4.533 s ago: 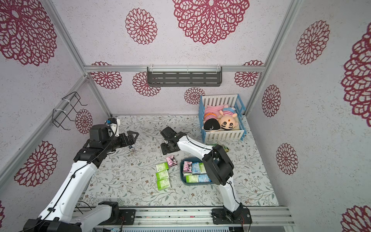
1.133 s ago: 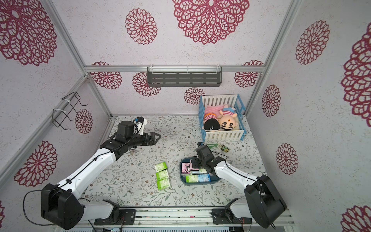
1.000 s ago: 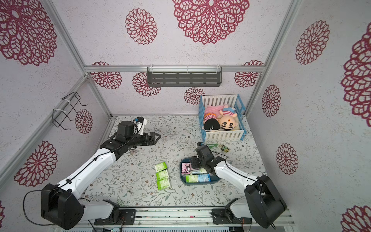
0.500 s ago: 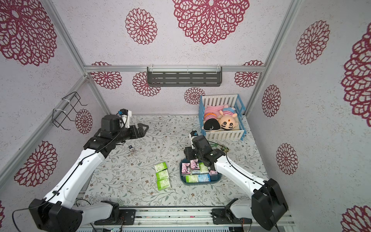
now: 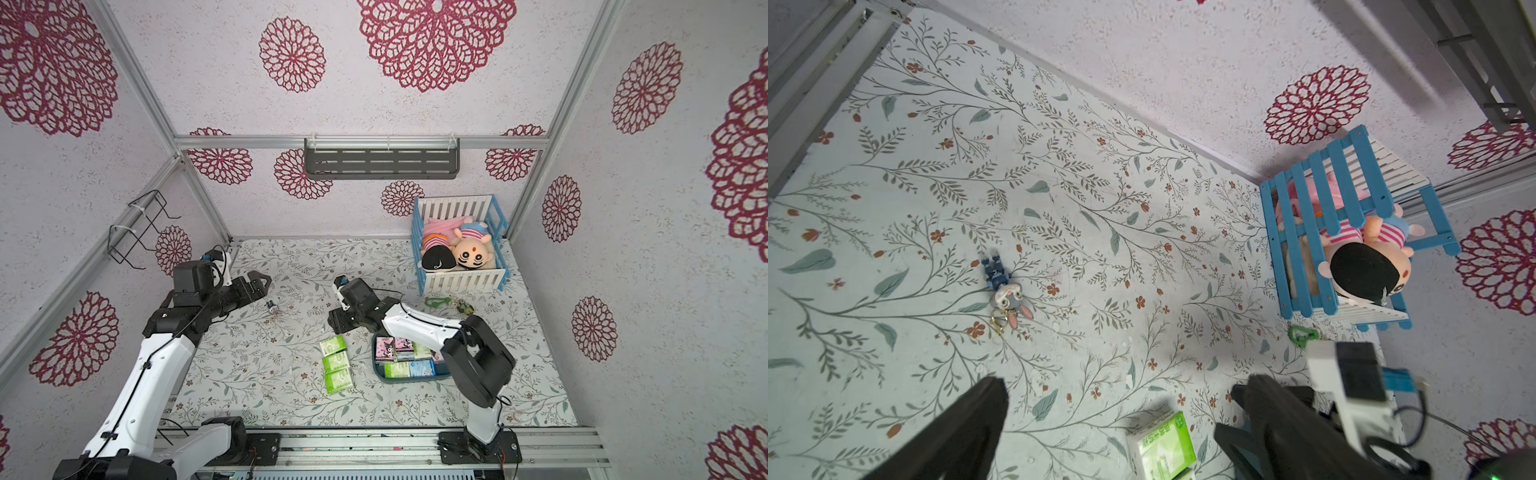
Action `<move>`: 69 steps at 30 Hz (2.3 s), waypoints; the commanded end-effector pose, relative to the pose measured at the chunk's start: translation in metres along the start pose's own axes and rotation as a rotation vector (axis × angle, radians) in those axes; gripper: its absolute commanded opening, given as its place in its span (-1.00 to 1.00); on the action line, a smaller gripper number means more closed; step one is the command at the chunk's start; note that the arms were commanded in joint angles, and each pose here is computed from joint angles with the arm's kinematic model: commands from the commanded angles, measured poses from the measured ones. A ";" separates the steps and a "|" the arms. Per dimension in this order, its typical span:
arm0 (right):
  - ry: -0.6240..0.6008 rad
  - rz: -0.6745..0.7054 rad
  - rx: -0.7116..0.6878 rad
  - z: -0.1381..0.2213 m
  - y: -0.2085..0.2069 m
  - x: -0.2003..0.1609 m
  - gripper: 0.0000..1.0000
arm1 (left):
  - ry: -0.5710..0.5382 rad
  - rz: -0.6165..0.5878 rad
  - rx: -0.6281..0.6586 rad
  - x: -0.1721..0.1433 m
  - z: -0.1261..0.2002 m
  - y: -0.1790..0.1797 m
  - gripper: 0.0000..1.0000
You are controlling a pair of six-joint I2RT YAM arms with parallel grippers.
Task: Put the pocket tissues into the storage box
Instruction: Pick up the pocket tissues from the center of the board.
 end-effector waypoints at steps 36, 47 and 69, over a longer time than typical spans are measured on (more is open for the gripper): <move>0.142 -0.112 -0.004 -0.035 0.023 -0.047 0.01 | -0.028 -0.039 -0.136 0.001 0.002 -0.012 0.94; 0.150 -0.119 -0.029 -0.039 0.023 -0.043 -0.79 | -0.014 -0.070 -0.113 -0.004 0.001 -0.008 0.94; -0.319 -0.339 -0.146 0.104 -0.024 0.011 -1.00 | 0.031 -0.211 -0.389 -0.022 -0.011 -0.084 0.94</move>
Point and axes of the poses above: each gripper's point midway between its finger pads, its own z axis back along the fingers, its own y axis along the line the jaws close on, x = y × z, the point moved 6 cm from there along z, back along the fingers, and after that the axes turned 7 degrees about z, right-handed, at the moved point
